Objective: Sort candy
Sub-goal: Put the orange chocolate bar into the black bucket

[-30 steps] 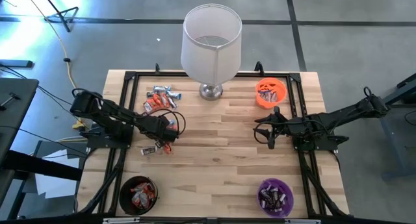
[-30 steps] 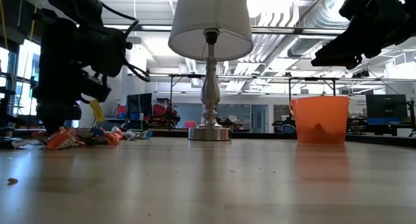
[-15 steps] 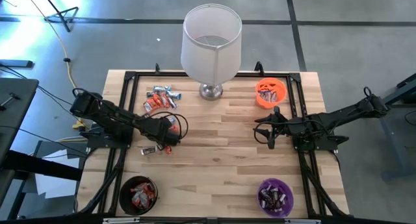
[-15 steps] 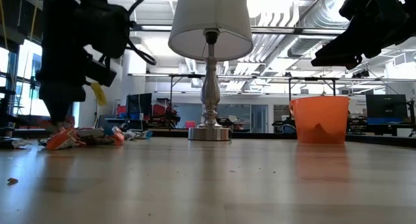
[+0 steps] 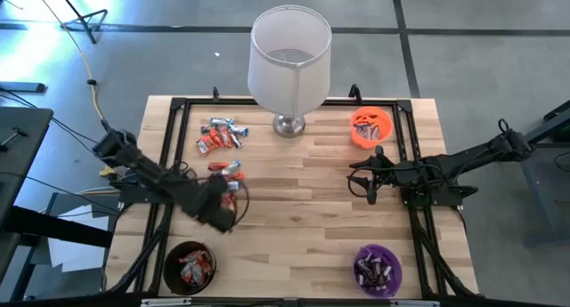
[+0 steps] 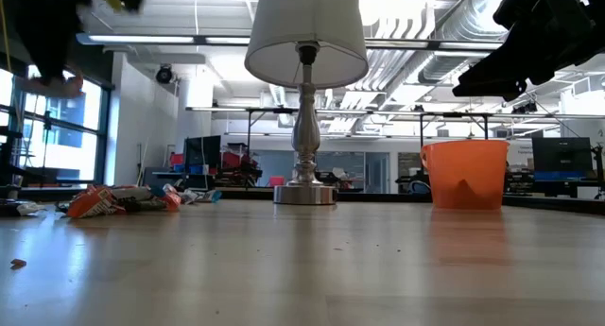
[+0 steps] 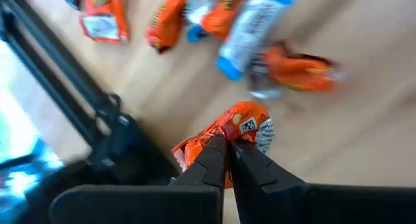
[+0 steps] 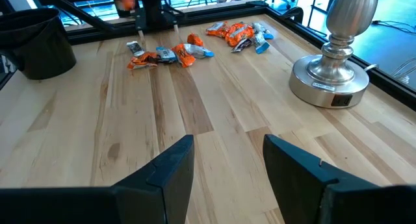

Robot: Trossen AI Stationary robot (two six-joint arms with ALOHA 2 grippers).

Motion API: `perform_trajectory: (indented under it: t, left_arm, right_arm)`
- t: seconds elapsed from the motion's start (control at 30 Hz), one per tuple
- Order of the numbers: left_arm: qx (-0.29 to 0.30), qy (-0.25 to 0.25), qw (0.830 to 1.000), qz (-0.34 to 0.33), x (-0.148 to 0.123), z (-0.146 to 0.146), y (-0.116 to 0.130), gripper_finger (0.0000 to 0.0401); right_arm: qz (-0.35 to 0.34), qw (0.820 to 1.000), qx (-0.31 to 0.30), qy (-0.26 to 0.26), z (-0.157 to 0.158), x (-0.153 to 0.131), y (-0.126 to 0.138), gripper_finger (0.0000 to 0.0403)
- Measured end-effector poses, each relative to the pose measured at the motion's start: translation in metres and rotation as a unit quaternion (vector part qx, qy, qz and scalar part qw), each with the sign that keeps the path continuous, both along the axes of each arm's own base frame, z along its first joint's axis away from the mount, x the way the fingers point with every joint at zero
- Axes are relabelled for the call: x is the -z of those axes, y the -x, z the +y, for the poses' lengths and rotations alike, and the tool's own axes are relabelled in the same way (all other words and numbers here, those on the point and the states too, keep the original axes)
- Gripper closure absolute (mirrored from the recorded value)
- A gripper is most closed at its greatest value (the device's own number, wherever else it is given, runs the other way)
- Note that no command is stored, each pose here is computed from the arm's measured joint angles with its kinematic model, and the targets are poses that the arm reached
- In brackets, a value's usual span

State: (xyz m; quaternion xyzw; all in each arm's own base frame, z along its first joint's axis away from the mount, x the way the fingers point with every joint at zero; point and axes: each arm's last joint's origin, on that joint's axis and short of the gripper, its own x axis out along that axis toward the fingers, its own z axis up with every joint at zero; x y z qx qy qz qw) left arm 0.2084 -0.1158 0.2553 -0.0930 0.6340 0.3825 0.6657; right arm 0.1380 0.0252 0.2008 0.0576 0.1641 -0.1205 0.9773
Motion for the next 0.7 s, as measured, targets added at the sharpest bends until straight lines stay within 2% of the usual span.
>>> perform_trajectory:
  t: [0.13, 0.23, 0.5, 0.7]
  left_arm:
    - [-0.044, 0.026, 0.996, -0.073, -0.020, -0.035, 0.013, 0.0398]
    - [-0.098, 0.057, 0.988, -0.108, -0.024, -0.056, 0.026, 0.0398]
    - [-0.193, 0.143, 0.960, -0.145, -0.015, -0.104, 0.049, 0.0398]
    - [-0.235, 0.165, 0.944, -0.163, -0.005, -0.127, 0.059, 0.0380]
  right_arm:
    - [0.000, 1.000, 0.000, 0.000, 0.000, 0.000, 0.000, 0.0222]
    - [0.000, 1.000, 0.000, 0.000, 0.000, 0.000, 0.000, 0.0222]
    - [0.000, 1.000, 0.000, 0.000, 0.000, 0.000, 0.000, 0.0222]
    - [0.000, 1.000, 0.000, 0.000, 0.000, 0.000, 0.000, 0.0222]
